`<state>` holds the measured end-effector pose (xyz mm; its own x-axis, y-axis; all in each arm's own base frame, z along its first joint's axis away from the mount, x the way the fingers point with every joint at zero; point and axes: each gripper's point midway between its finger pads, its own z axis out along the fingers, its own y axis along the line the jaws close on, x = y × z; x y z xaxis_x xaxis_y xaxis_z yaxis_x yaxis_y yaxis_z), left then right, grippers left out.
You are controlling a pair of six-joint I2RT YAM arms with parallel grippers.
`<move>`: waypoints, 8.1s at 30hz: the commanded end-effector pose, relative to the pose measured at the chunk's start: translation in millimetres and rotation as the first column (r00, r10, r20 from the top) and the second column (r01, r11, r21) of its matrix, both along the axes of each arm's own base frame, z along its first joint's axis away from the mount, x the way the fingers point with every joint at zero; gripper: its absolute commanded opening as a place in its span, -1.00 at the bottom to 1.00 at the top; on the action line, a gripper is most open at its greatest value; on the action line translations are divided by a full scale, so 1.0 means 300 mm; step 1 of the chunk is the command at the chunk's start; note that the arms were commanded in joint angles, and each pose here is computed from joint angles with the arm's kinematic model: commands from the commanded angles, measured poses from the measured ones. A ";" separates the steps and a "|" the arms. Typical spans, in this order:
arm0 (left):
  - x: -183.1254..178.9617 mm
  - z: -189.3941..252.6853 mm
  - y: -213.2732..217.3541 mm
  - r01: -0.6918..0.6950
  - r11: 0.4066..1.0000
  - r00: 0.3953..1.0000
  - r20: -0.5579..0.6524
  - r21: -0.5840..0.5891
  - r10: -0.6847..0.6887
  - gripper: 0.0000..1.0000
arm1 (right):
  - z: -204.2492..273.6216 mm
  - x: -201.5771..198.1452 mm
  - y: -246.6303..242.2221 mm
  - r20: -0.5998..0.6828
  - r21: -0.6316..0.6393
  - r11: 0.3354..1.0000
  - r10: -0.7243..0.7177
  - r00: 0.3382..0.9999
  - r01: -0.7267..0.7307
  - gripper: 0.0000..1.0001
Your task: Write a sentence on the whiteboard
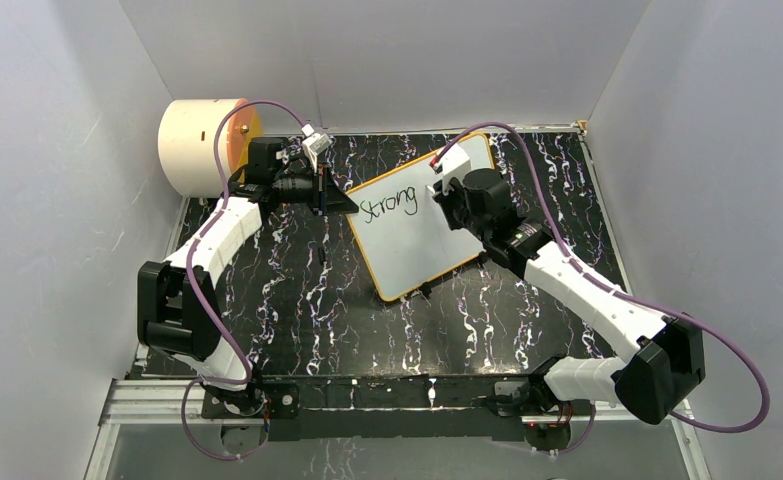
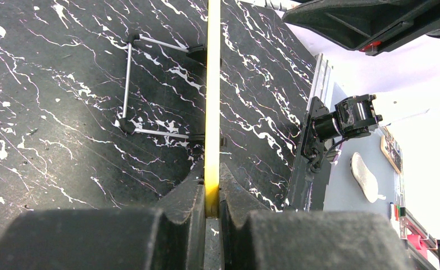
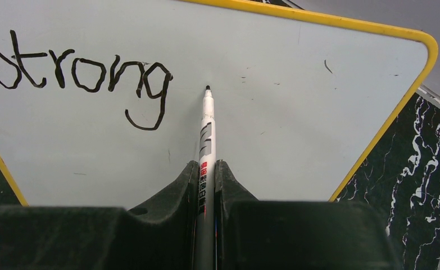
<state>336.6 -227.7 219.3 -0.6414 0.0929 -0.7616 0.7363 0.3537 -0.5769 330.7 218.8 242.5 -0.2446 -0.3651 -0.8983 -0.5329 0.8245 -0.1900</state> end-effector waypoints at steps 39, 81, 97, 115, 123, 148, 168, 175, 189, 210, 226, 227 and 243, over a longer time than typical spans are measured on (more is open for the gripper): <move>-0.034 -0.003 0.000 0.023 1.000 1.000 -0.005 0.000 -0.023 -1.00 | 0.163 0.071 0.003 0.131 0.054 0.998 -0.035 0.991 0.028 -1.00; -0.035 0.001 -0.002 0.026 1.000 1.000 -0.004 -0.003 -0.026 -1.00 | 0.028 0.017 -0.070 0.024 -0.037 0.997 -0.071 0.997 0.072 -1.00; -0.034 0.001 -0.001 0.025 1.000 1.000 -0.003 -0.002 -0.025 -1.00 | 0.120 0.036 -0.101 0.093 0.024 0.995 -0.094 0.991 0.092 -1.00; -0.035 0.005 -0.002 0.028 1.000 1.000 -0.001 -0.005 -0.028 -1.00 | 0.159 0.072 -0.057 0.114 0.066 0.996 -0.062 0.991 0.055 -1.00; -0.035 0.004 -0.002 0.029 1.000 1.000 -0.003 -0.005 -0.029 -1.00 | 0.217 0.090 -0.044 0.157 0.095 0.994 -0.063 0.986 0.048 -1.00; -0.037 0.004 -0.004 0.034 0.999 0.999 -0.005 -0.009 -0.034 -1.00 | 0.119 0.083 -0.049 0.075 0.042 0.998 -0.060 0.995 0.057 -1.00; -0.034 0.001 -0.004 0.033 0.999 0.999 -0.009 -0.008 -0.033 -1.00 | 0.004 0.017 -0.070 -0.036 0.009 0.999 -0.046 0.998 0.047 -1.00; -0.035 0.002 -0.004 0.033 0.999 0.999 -0.008 -0.009 -0.033 -1.00 | -0.009 0.007 -0.072 -0.049 0.008 0.999 -0.045 0.998 0.045 -1.00; -0.037 0.006 -0.004 0.035 0.999 0.999 -0.005 -0.011 -0.036 -1.00 | 0.039 0.030 -0.070 0.009 0.042 0.997 -0.061 0.998 0.060 -1.00; -0.038 0.006 -0.005 0.037 0.999 0.999 -0.006 -0.012 -0.037 -1.00 | 0.113 0.077 -0.060 0.083 0.070 0.995 -0.082 0.993 0.076 -1.00; -0.040 0.008 -0.004 0.037 0.999 0.999 -0.004 -0.012 -0.037 -1.00 | 0.123 0.111 -0.073 0.104 0.072 0.992 -0.112 0.988 0.105 -1.00; -0.040 0.009 -0.004 0.037 0.999 0.999 -0.002 -0.012 -0.037 -1.00 | 0.120 0.114 -0.076 0.103 0.069 0.992 -0.115 0.988 0.109 -1.00; -0.037 0.008 -0.005 0.037 0.999 0.999 -0.004 -0.012 -0.037 -1.00 | 0.039 0.077 -0.095 0.017 0.039 0.994 -0.105 0.994 0.104 -1.00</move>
